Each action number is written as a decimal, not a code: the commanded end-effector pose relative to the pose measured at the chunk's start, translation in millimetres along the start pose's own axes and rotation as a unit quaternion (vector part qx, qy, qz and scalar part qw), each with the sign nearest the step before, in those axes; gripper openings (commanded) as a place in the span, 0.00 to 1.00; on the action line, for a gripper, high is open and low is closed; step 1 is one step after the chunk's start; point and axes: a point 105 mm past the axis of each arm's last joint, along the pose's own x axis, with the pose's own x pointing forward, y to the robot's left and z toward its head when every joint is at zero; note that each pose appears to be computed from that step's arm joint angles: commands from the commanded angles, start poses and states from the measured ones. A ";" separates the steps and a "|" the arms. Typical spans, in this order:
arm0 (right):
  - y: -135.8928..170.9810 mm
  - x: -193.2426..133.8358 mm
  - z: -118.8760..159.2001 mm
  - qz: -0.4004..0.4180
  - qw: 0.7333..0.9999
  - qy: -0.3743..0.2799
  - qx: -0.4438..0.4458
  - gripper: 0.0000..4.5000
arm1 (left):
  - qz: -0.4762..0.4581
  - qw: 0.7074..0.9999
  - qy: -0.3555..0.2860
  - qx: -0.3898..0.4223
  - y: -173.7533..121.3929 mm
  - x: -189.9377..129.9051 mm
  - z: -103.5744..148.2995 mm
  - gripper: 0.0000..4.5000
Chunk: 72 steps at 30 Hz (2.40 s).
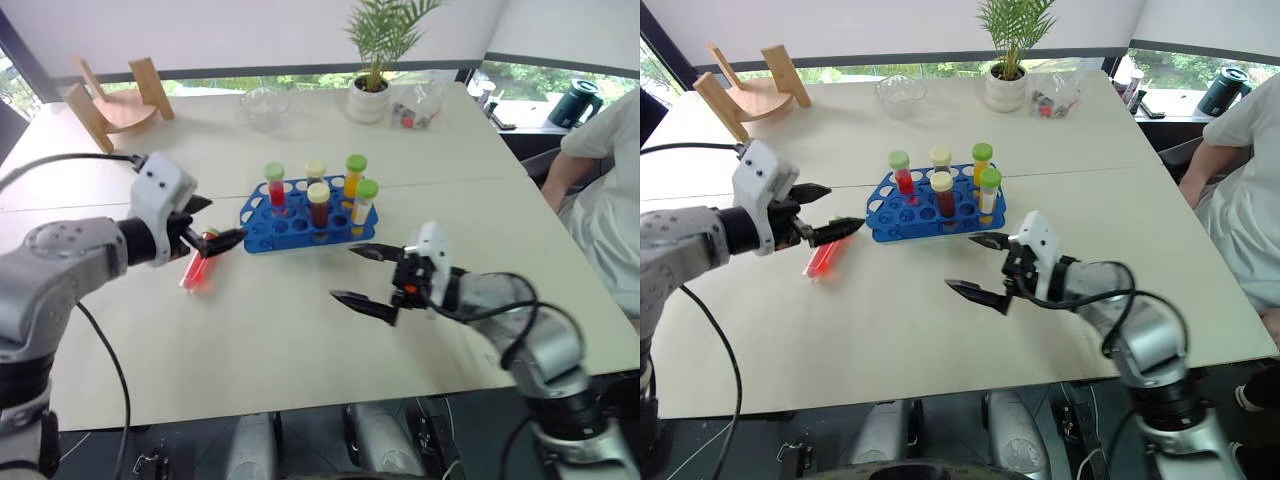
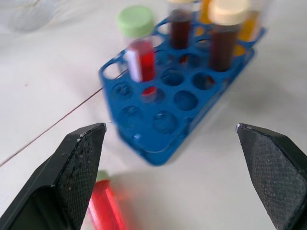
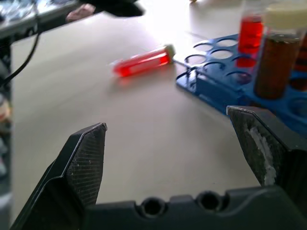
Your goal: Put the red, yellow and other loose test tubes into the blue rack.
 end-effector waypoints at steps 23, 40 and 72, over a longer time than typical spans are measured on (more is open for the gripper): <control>-11.7 -36.2 69.6 0.070 0.989 0.023 -0.125 1.00 | 0.142 0.950 0.233 -0.153 26.3 42.4 -81.4 0.39; -8.8 -30.6 51.2 -0.018 0.997 -0.015 -0.073 1.00 | -0.074 0.939 -0.321 -0.095 -24.8 18.7 63.3 0.18; 4.9 -18.2 55.6 -0.094 0.992 -0.056 -0.057 1.00 | -0.087 0.908 -0.406 -0.064 -57.5 115.4 -2.8 0.18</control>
